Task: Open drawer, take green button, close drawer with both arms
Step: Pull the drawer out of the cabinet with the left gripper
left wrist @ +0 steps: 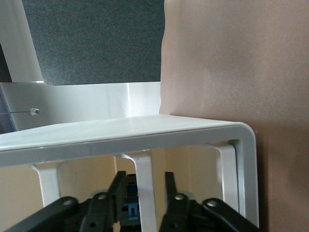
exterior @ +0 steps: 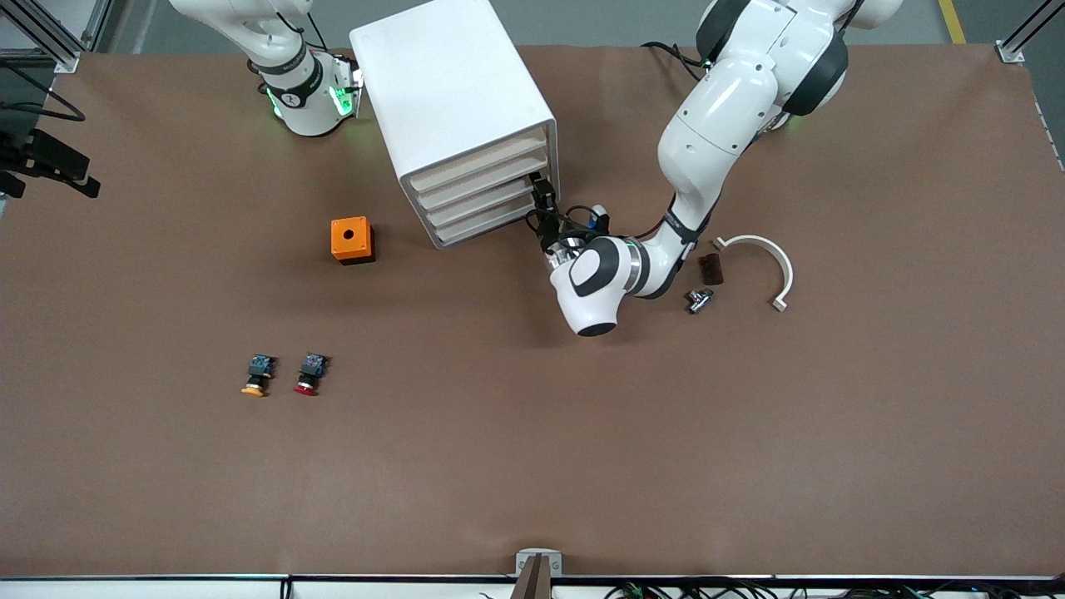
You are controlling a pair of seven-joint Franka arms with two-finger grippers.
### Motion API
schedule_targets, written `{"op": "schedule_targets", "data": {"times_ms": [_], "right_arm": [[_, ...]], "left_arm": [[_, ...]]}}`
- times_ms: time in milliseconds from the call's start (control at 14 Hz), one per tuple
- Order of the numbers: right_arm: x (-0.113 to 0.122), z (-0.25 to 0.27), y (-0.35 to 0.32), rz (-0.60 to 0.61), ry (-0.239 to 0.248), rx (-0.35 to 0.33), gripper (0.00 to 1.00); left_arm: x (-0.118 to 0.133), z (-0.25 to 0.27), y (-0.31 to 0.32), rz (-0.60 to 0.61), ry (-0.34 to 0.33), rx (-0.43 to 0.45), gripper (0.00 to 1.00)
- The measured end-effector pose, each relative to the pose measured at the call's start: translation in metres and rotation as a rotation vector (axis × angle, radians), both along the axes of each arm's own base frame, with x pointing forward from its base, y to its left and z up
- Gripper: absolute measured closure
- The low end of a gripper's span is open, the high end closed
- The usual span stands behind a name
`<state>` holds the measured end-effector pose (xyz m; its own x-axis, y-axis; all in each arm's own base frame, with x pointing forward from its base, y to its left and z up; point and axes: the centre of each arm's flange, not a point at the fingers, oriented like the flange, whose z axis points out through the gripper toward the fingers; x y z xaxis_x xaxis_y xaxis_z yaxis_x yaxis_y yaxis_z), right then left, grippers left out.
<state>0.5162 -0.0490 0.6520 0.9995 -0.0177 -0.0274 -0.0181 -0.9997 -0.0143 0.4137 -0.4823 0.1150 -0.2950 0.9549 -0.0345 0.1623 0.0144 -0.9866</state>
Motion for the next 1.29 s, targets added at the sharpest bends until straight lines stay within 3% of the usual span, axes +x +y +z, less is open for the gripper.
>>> {"op": "schedule_targets", "data": {"times_ms": [143,430,788,1290], "right_arm": [[0.000,0.000,0.000,0.001,0.002,0.000,0.00],[0.000,0.000,0.003,0.007,0.005,0.000,0.00],[0.000,0.000,0.004,0.009,0.005,0.000,0.00],[0.000,0.007,0.004,0.008,-0.012,-0.002,0.00]], "left_arm": [[0.000,0.000,0.000,-0.001,0.000,0.000,0.70],[-0.011,-0.002,-0.006,-0.042,-0.012,0.013,0.73],[-0.013,-0.002,-0.007,-0.045,-0.013,0.013,0.87],[-0.012,-0.002,-0.007,-0.041,-0.006,0.021,0.89]]}}
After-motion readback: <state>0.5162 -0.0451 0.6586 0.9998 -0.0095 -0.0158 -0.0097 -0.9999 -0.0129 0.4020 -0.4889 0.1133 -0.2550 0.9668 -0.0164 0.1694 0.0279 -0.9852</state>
